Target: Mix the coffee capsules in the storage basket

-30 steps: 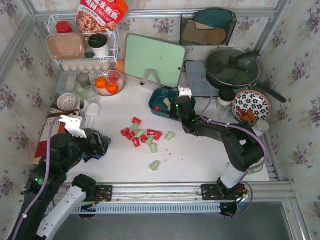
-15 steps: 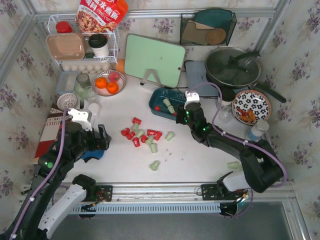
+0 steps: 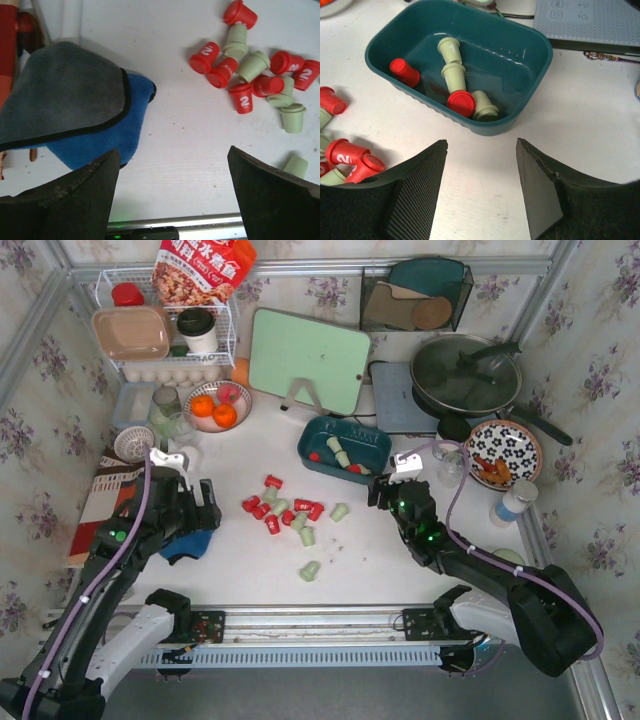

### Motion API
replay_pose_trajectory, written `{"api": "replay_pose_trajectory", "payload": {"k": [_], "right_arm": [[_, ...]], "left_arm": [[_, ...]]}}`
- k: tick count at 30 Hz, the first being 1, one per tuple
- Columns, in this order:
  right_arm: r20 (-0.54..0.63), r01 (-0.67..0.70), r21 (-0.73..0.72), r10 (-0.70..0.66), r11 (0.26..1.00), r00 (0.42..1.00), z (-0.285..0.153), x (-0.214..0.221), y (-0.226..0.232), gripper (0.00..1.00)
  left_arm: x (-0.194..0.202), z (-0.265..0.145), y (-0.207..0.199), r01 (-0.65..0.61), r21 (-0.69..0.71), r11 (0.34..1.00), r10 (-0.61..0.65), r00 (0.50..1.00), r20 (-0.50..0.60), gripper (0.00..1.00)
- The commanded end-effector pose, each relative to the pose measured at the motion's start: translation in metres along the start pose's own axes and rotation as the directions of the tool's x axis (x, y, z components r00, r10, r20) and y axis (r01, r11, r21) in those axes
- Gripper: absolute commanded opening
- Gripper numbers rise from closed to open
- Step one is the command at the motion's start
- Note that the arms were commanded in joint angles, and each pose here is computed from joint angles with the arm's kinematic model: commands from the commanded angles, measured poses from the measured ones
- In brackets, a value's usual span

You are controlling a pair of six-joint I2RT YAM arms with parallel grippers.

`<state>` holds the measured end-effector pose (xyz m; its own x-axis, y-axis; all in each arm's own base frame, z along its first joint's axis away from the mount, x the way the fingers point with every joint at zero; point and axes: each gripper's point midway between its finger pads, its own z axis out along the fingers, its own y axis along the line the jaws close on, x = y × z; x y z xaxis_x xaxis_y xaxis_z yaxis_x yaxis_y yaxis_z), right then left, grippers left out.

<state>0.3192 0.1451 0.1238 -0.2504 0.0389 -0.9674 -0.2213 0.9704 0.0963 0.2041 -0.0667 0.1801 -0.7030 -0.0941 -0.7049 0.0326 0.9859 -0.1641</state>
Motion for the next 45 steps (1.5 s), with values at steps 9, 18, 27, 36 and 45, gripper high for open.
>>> {"api": "replay_pose_trajectory", "payload": {"k": [9, 18, 27, 36, 45], "right_arm": [[0.096, -0.042, 0.016, 0.040, 0.999, 0.995, -0.005, -0.024, -0.003, 0.65], [0.098, -0.045, 0.043, 0.041, 0.998, 0.994, -0.007, -0.024, -0.008, 0.65], [0.095, -0.040, 0.058, 0.034, 0.998, 0.995, -0.007, -0.023, -0.011, 0.65], [0.097, -0.038, 0.058, 0.032, 0.998, 0.995, -0.007, -0.024, -0.011, 0.65], [0.097, -0.038, 0.056, 0.033, 0.998, 0.995, -0.007, -0.024, -0.011, 0.65]], "left_arm": [[0.035, 0.015, -0.066, 0.093, 0.278, 0.956, -0.057, 0.989, -0.134, 0.70], [0.069, 0.029, -0.117, -0.157, 0.302, 0.940, 0.202, 0.971, -0.124, 0.70], [0.112, 0.037, -0.187, -0.432, 0.401, 0.808, 0.529, 0.831, -0.171, 0.63], [0.153, 0.049, -0.207, -0.513, 0.395, 0.762, 0.641, 0.683, -0.351, 0.56], [0.172, 0.065, -0.219, -0.508, 0.392, 0.767, 0.641, 0.629, -0.440, 0.56]]}}
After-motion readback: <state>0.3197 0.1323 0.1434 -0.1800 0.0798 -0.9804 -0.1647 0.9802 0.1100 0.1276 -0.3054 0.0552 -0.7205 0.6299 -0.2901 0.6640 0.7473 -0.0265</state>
